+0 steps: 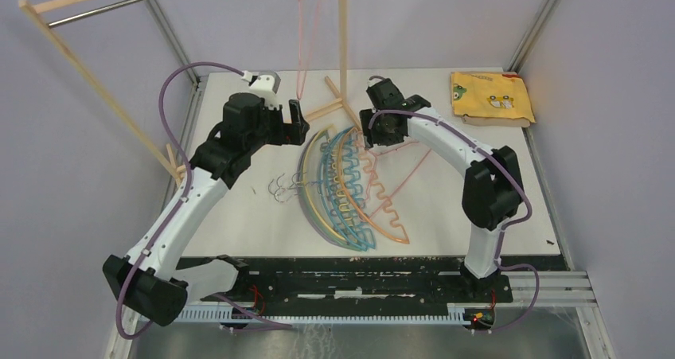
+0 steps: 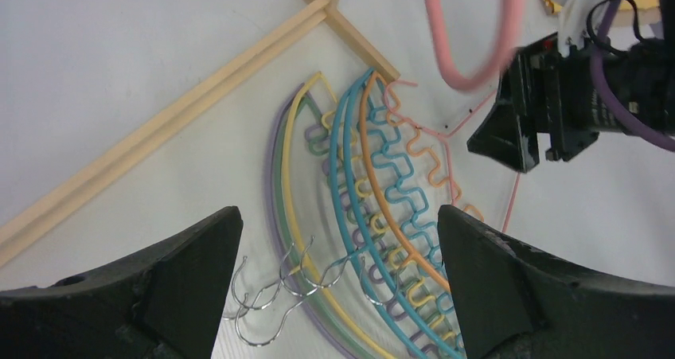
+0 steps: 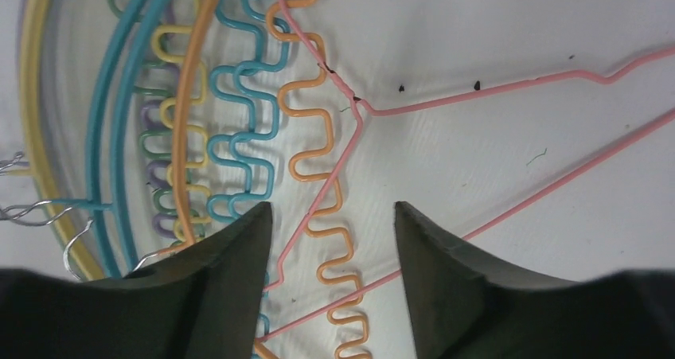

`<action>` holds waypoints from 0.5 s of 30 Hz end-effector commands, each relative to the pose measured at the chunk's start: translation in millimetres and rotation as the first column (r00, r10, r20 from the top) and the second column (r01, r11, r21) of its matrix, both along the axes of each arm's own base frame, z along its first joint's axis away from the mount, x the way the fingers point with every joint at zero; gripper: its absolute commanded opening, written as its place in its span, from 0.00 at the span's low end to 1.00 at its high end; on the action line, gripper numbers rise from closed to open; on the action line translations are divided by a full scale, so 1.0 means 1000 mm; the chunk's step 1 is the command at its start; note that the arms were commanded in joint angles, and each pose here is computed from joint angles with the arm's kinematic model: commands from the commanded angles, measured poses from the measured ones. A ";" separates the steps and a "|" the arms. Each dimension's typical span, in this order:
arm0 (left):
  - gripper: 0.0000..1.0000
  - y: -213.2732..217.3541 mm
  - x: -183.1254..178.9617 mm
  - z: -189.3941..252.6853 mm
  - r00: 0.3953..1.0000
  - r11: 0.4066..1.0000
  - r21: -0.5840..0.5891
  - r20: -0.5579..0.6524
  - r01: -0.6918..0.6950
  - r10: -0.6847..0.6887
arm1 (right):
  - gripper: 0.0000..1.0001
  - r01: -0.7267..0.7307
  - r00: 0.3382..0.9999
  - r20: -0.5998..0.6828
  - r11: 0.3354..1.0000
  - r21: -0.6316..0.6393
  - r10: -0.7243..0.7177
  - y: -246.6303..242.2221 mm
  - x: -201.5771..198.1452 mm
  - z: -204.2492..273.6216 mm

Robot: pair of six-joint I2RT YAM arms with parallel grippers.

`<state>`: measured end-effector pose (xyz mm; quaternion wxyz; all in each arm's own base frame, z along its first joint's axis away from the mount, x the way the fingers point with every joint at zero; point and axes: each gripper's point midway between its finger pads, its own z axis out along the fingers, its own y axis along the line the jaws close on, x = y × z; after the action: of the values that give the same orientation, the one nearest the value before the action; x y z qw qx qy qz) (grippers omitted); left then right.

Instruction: Organize the hangers

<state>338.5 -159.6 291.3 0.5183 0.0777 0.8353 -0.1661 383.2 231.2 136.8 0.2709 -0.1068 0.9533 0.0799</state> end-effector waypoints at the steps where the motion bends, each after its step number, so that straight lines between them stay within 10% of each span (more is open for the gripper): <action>1: 0.99 0.003 -0.014 -0.001 0.999 1.000 -0.012 0.036 0.019 -0.019 | 0.60 0.153 0.988 -0.020 0.988 0.012 -0.152 -0.003 0.022 -0.021; 6: 0.99 0.002 -0.028 -0.013 0.999 0.998 -0.047 0.025 0.045 -0.044 | 0.39 0.280 0.956 -0.106 0.960 0.033 -0.275 0.000 0.026 -0.050; 15: 0.99 0.006 -0.040 -0.036 0.999 0.998 -0.050 -0.011 0.042 -0.043 | 0.38 0.325 0.931 -0.186 0.945 0.034 -0.314 0.009 0.027 -0.085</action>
<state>298.3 -148.0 240.9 0.4890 0.0873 0.8508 -0.1717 392.9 224.6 45.6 0.1801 0.0434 0.9815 0.0486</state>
